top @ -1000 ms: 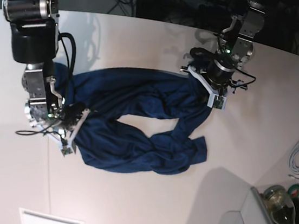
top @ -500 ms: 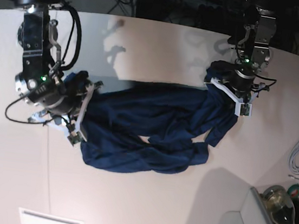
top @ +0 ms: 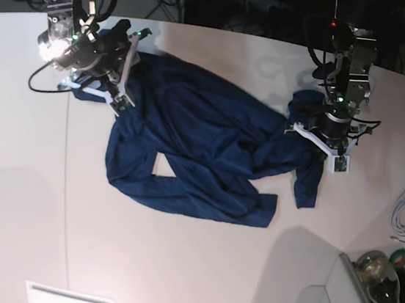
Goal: Layout the t-shirt on the table in an organized manner, then fold the t-shirt properly
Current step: 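Grasp the shirt with both grippers and stretch it flat across the table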
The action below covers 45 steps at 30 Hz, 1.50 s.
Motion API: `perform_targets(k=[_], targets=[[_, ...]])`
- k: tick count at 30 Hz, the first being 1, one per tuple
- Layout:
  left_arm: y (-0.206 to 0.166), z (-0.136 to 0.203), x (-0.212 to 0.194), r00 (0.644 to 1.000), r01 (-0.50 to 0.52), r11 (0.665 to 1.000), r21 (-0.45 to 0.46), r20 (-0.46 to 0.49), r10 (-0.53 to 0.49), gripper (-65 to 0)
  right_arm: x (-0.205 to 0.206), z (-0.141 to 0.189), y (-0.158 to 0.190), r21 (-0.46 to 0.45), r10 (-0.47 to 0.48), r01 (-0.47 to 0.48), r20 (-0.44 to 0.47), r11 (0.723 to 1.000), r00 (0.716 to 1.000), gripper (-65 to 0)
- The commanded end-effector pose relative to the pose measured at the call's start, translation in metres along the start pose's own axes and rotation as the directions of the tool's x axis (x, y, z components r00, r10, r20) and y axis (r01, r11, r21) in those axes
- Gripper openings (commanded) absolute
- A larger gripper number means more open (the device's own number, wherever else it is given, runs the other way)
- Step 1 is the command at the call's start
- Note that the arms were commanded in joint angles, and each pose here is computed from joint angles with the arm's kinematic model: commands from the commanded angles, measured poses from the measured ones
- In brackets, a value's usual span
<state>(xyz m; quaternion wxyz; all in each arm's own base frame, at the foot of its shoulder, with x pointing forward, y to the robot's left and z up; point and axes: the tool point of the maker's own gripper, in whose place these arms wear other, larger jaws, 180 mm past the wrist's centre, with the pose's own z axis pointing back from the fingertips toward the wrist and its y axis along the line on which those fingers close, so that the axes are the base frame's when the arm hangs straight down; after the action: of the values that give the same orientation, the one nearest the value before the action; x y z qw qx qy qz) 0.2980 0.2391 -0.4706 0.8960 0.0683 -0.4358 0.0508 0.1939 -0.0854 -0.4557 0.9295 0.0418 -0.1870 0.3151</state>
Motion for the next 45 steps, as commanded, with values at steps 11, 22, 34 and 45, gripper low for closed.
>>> perform_targets(k=[11,22,34,45], targets=[[0.006,0.029,0.051,0.989,0.047,0.999,-0.001,0.144,-0.046,-65.0,0.089,0.008,-0.068,-0.132,-0.013,0.035,0.168,0.991,0.986,-33.0],[0.012,0.02,-0.003,0.995,0.051,0.999,0.005,-0.087,-0.05,-65.0,0.061,-0.054,-0.045,0.004,-0.09,0.09,-0.013,0.996,0.996,-64.2],[-0.013,-0.042,0.026,0.983,0.147,0.988,0.036,-0.12,-0.142,-65.0,0.096,-0.103,-0.129,0.006,-0.194,0.194,0.031,0.981,0.981,-64.2],[-0.021,-0.038,0.113,0.99,0.114,0.992,0.053,0.073,-0.117,-65.0,0.17,-0.039,-0.19,-0.151,-0.081,0.116,0.22,0.982,0.972,-53.4]])
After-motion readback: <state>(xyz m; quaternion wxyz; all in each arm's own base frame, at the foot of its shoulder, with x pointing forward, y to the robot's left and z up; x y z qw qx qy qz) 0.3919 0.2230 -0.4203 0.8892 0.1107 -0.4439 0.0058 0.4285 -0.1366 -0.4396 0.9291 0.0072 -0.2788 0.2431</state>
